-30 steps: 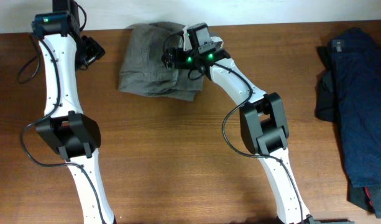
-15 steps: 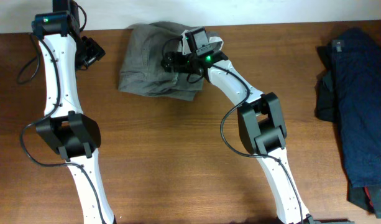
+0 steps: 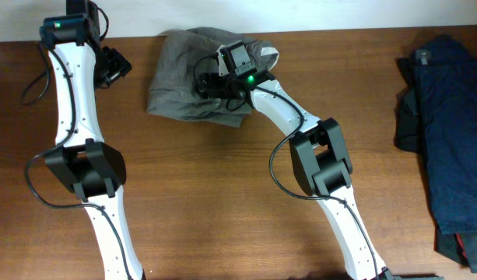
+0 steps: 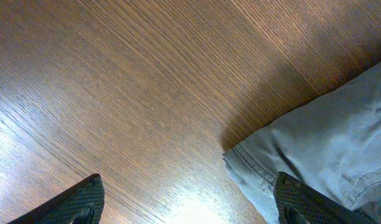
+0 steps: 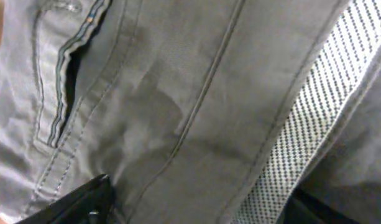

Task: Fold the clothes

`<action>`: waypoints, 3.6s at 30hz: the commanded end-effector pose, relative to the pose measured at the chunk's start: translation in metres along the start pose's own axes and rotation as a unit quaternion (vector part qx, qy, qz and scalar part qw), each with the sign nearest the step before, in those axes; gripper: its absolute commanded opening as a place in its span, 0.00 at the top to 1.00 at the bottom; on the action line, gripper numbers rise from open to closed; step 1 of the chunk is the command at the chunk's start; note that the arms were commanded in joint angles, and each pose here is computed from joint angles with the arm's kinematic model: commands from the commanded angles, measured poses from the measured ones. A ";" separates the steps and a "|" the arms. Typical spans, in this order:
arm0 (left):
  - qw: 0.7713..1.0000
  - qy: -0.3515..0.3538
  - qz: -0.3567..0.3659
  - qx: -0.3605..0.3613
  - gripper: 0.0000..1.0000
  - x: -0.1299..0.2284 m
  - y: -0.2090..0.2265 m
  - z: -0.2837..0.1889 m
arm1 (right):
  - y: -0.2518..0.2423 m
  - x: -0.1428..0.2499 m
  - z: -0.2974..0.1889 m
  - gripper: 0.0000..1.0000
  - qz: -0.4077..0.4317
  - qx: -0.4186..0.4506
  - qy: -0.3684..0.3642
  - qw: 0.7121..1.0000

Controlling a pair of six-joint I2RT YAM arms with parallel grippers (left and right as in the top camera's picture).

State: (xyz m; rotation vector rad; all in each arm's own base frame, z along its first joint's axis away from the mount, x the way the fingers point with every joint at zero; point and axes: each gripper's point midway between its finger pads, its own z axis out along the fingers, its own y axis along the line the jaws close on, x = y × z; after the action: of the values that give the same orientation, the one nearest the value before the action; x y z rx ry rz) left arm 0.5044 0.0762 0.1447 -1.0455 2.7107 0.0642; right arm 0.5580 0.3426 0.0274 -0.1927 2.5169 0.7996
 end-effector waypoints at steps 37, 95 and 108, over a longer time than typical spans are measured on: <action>1.000 -0.025 0.006 0.017 0.13 -0.005 -0.002 -0.027 | -0.014 -0.055 -0.058 0.96 -0.049 0.088 -0.041 0.994; 0.981 -0.015 0.151 0.123 0.09 0.011 -0.056 -0.034 | -0.134 -0.141 -0.204 0.18 -0.045 0.306 -0.148 0.939; 0.915 -0.051 0.307 0.256 0.99 0.099 -0.231 -0.008 | -0.198 -0.132 -0.239 0.68 0.064 0.216 -0.120 0.967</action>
State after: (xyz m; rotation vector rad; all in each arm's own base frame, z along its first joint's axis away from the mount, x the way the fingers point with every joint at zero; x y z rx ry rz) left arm 0.5799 -0.1103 0.1714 -0.1782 2.6048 -0.3924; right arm 0.6312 0.0601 0.1225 0.1698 2.4642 0.1309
